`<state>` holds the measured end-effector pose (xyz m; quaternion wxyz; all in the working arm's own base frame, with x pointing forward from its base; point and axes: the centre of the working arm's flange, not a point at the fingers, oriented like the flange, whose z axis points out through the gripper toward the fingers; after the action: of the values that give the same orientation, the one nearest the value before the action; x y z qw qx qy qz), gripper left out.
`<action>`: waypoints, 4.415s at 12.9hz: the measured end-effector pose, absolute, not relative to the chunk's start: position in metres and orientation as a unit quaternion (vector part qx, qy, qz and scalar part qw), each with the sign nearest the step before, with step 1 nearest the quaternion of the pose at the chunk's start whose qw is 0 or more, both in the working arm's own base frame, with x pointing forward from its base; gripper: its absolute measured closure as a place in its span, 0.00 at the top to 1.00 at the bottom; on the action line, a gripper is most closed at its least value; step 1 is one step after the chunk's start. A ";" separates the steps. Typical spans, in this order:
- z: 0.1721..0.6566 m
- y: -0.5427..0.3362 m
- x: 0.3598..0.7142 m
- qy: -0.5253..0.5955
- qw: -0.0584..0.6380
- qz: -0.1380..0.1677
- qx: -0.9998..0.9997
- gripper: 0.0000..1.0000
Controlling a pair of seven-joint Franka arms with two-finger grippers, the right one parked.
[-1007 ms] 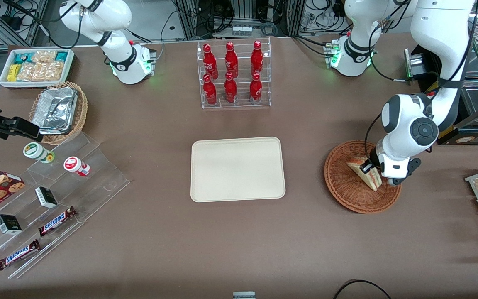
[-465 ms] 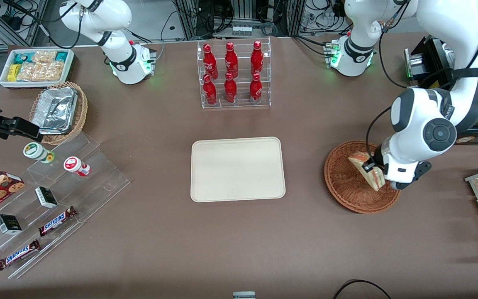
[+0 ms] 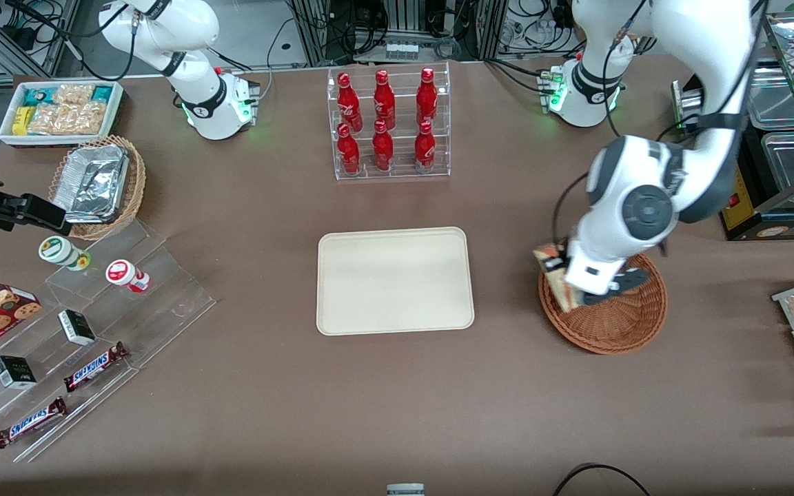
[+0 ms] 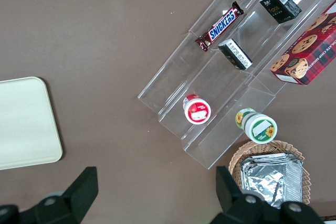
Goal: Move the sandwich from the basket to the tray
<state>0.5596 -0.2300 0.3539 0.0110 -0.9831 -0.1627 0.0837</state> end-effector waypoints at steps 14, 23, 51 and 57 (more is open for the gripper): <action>0.266 -0.500 0.532 -0.039 -0.022 0.074 -0.996 0.14; 0.251 -0.529 0.525 -0.066 -0.056 0.068 -0.994 0.14; 0.442 -0.392 0.569 -0.030 0.016 0.073 -0.997 1.00; 0.478 -0.266 0.573 0.021 0.012 0.085 -0.996 1.00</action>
<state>0.5732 -0.2661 0.4779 0.0119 -0.9961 0.0208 0.0848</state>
